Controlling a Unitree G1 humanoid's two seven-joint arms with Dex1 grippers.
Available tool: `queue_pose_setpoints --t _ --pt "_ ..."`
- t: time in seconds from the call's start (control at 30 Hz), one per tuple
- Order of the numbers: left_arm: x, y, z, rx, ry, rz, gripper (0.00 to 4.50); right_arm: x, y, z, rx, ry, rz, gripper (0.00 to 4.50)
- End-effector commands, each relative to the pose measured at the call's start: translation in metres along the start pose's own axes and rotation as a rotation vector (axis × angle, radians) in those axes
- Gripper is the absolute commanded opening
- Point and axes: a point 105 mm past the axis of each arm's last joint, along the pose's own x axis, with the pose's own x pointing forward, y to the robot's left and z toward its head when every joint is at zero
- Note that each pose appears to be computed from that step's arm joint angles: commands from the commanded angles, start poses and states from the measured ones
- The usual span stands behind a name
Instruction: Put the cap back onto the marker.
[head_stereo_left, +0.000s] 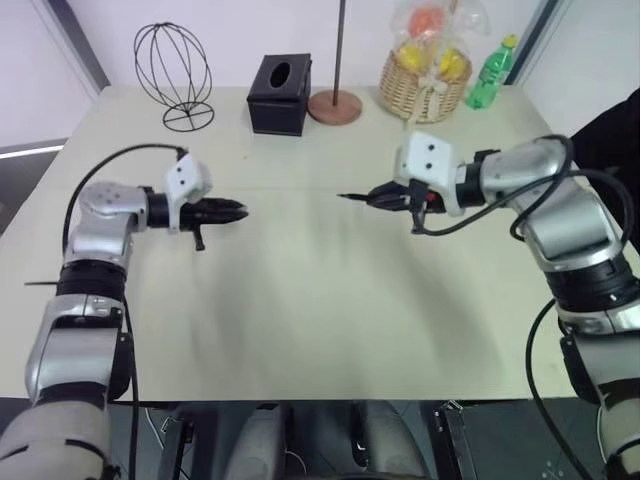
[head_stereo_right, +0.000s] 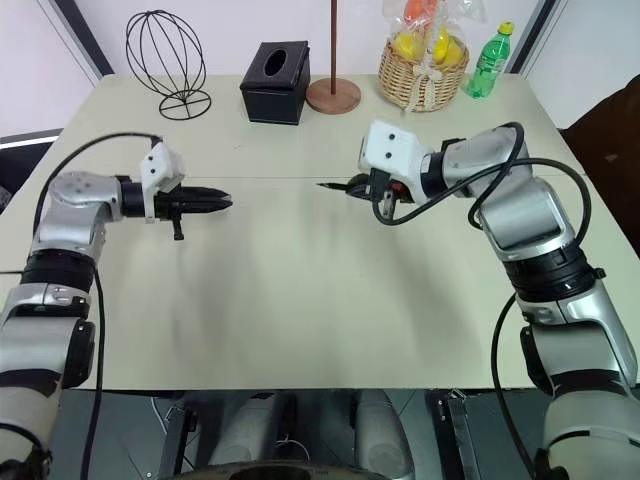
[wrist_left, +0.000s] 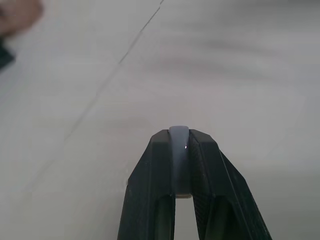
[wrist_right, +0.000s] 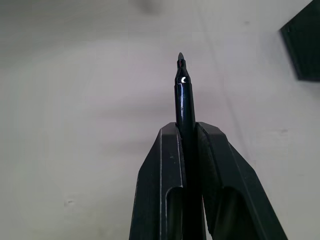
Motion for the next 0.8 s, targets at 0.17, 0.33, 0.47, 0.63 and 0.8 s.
queue_pose_setpoints --t 0.17,0.33,0.47,0.63,0.8 --pt "0.021 -0.015 0.051 0.132 -0.089 -0.156 0.06 0.021 -0.002 0.032 -0.075 -0.093 0.031 0.0" --pt "0.038 -0.016 0.062 0.168 -0.129 -0.165 0.06 0.032 0.004 0.039 -0.092 -0.113 0.061 0.0" --pt "0.042 -0.016 0.065 0.177 -0.14 -0.171 0.06 0.033 0.005 0.038 -0.091 -0.111 0.066 0.0" --pt "0.041 -0.012 0.068 0.187 -0.141 -0.165 0.06 0.033 0.007 0.035 -0.088 -0.101 0.074 0.0" --pt "0.038 -0.011 0.072 0.191 -0.147 -0.169 0.06 0.033 0.008 0.031 -0.083 -0.091 0.072 0.0"
